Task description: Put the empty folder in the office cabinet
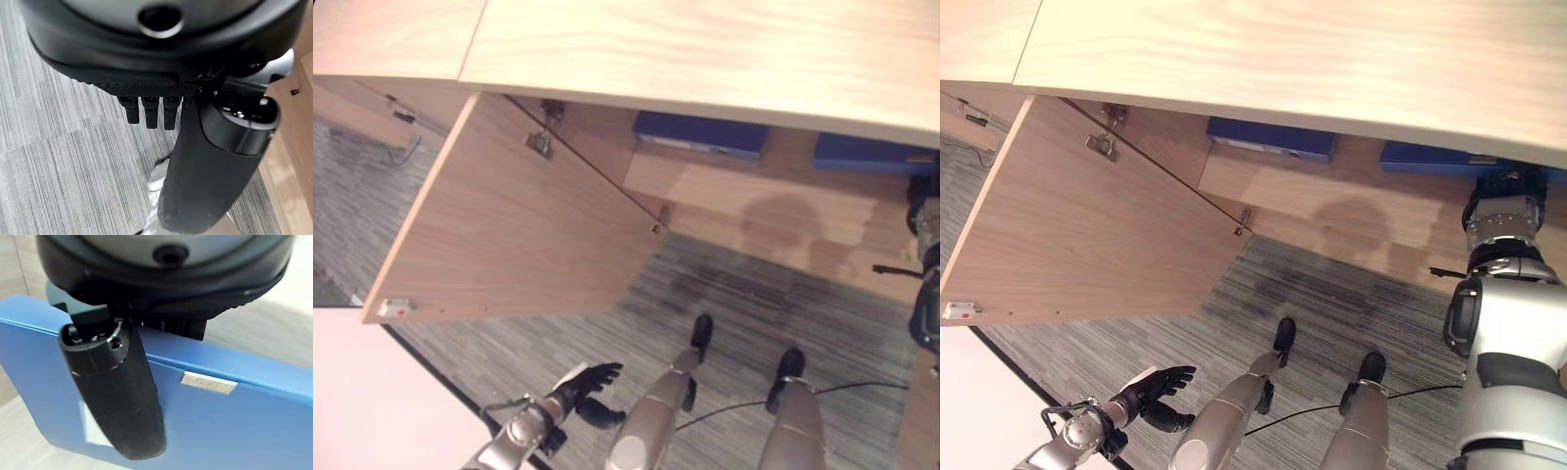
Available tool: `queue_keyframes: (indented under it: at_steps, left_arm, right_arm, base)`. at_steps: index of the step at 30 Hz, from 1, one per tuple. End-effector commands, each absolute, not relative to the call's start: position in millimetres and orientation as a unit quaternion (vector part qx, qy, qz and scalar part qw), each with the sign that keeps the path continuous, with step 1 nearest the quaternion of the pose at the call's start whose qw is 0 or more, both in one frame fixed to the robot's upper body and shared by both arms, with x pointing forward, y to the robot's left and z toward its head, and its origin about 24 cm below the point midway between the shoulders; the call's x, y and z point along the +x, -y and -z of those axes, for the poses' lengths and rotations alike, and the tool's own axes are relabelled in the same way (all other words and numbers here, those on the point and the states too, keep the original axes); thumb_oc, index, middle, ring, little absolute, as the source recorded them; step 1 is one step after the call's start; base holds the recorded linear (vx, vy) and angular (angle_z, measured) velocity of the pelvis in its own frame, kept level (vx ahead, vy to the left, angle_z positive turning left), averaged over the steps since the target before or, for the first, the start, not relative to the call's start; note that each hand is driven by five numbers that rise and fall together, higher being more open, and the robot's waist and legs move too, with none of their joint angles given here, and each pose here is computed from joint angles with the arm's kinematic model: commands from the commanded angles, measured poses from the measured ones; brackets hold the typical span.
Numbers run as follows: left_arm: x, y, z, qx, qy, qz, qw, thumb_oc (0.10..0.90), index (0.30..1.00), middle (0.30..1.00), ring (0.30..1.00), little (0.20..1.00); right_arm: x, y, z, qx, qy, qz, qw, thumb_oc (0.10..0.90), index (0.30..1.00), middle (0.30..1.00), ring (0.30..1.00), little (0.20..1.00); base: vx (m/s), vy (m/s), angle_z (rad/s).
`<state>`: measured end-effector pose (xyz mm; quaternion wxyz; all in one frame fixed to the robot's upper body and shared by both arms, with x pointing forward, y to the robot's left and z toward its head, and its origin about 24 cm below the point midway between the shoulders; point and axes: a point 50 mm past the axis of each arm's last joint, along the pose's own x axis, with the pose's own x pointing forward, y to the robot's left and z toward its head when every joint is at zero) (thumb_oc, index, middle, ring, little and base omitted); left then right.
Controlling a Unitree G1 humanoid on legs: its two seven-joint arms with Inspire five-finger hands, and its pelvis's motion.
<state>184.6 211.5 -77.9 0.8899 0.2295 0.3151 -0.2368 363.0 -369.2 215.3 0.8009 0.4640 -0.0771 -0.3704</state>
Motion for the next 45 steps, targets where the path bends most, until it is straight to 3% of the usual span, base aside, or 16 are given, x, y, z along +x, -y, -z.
queue_keyframes:
  at_steps: [1, 3, 11, 18, 27, 38, 45]
  left_arm:
    - [175, -259, 74, 0.275, -0.36, 0.196, 0.87, 0.8, 0.9, 0.9, 0.9, 0.9]
    - [163, -272, 89, 0.298, -0.404, 0.173, 0.848, 0.8, 0.9, 0.9, 0.9, 0.9]
    - [159, -265, 119, 0.316, -0.455, 0.122, 0.823, 0.8, 0.9, 0.9, 0.9, 0.9]
    - [154, -258, 130, 0.279, -0.475, 0.078, 0.831, 0.8, 0.9, 0.9, 0.9, 0.9]
    - [141, -256, 139, 0.294, -0.507, 0.083, 0.806, 0.8, 0.9, 0.9, 0.9, 0.9]
    - [146, -246, 139, 0.276, -0.492, 0.081, 0.822, 0.8, 0.9, 0.9, 0.9, 0.9]
    - [154, -236, 137, 0.247, -0.475, 0.084, 0.841, 0.8, 0.9, 0.9, 0.9, 0.9]
  right_arm:
    - [338, 400, -214, 0.416, 0.056, 0.436, 0.796, 0.8, 0.9, 0.9, 0.9, 0.9]
    - [339, 395, -197, 0.433, 0.029, 0.451, 0.78, 0.8, 0.9, 0.9, 0.9, 0.9]
    - [351, 369, -170, 0.445, -0.026, 0.473, 0.76, 0.8, 0.9, 0.9, 0.9, 0.9]
    - [353, 364, -171, 0.417, -0.039, 0.487, 0.767, 0.8, 0.9, 0.9, 0.9, 0.9]
    - [355, 355, -154, 0.414, -0.062, 0.487, 0.767, 0.8, 0.9, 0.9, 0.9, 0.9]
    - [363, 337, -138, 0.414, -0.074, 0.454, 0.785, 0.8, 0.9, 0.9, 0.9, 0.9]
    - [361, 303, -79, 0.44, -0.117, 0.423, 0.783, 0.8, 0.9, 0.9, 0.9, 0.9]
  base:
    - [0.0, 0.0, 0.0]
    - [0.0, 0.0, 0.0]
    - [0.02, -0.032, -0.01]
    - [0.01, 0.0, -0.01]
    - [0.01, 0.007, -0.02]
    - [0.0, 0.003, -0.02]
    - [0.0, 0.0, 0.0]
